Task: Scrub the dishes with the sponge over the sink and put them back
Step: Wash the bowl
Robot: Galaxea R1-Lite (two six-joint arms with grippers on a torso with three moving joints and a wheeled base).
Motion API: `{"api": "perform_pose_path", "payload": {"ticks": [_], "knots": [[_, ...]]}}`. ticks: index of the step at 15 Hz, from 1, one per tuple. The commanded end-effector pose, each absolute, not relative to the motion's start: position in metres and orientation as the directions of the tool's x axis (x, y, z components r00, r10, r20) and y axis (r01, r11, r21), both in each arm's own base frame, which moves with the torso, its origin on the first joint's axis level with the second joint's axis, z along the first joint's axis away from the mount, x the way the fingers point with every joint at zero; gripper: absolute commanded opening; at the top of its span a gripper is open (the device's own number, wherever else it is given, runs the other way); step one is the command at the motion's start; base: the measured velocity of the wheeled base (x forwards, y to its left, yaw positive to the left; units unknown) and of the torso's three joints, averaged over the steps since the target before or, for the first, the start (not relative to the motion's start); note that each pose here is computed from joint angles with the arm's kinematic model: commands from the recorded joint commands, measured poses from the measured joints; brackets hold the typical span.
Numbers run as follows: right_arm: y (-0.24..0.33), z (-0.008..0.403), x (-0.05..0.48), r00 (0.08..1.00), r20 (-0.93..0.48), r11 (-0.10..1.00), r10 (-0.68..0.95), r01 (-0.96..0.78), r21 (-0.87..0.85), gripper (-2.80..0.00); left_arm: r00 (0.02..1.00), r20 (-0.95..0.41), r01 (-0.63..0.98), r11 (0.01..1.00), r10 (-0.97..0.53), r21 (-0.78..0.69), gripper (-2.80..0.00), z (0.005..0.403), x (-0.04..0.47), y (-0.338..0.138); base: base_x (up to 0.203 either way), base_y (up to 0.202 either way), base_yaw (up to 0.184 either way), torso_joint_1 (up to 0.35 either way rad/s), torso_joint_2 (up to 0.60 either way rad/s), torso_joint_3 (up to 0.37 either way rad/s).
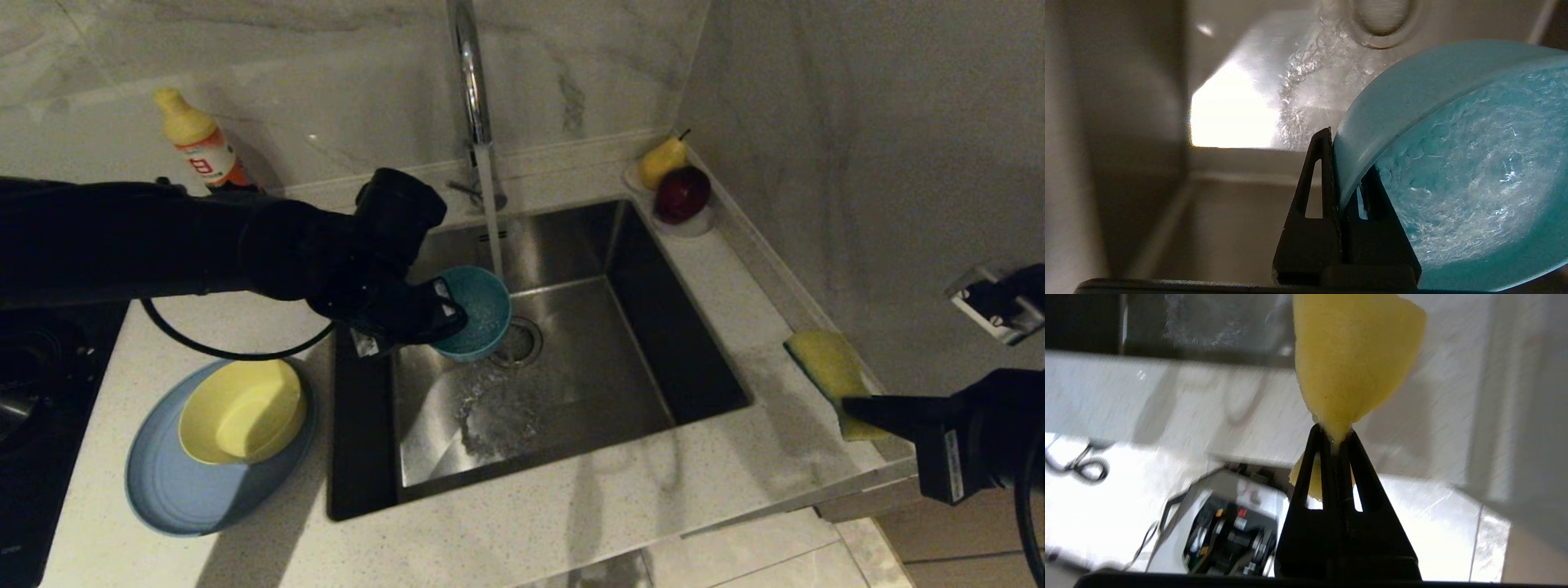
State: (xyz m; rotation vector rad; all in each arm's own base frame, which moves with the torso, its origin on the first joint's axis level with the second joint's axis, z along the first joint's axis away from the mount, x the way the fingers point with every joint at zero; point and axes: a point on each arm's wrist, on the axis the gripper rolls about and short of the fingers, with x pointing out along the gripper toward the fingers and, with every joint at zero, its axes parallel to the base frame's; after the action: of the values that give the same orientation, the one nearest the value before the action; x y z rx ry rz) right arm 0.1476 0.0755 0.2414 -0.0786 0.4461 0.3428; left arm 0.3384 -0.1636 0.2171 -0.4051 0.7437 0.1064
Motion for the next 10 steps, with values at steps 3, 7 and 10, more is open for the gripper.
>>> {"api": "perform_pose_path", "payload": {"ticks": [3, 7, 10], "knots": [[0.087, 0.237, 0.138, 0.800, -0.469, 0.920, 0.373, -0.386, 0.073, -2.80, 0.773, -0.635, -0.260, 0.916, 0.007, -0.306, -2.80, 0.221, 0.301, -0.135, 0.000, 0.000, 0.000, 0.000, 0.00, 0.000], [0.090, 0.236, 0.136, 0.771, -0.487, 0.906, 0.410, -0.405, 0.122, -2.80, 0.847, -0.532, -0.196, 0.924, -0.009, -0.327, -2.80, 0.225, 0.276, -0.121, 0.000, 0.000, 0.000, 0.000, 0.00, 0.000], [0.096, 0.233, 0.131, 0.716, -0.519, 0.881, 0.466, -0.431, 0.196, -2.80, 0.868, -0.495, -0.185, 0.941, 0.022, -0.282, -2.80, 0.225, 0.269, -0.116, 0.000, 0.000, 0.000, 0.000, 0.00, 0.000]]}}
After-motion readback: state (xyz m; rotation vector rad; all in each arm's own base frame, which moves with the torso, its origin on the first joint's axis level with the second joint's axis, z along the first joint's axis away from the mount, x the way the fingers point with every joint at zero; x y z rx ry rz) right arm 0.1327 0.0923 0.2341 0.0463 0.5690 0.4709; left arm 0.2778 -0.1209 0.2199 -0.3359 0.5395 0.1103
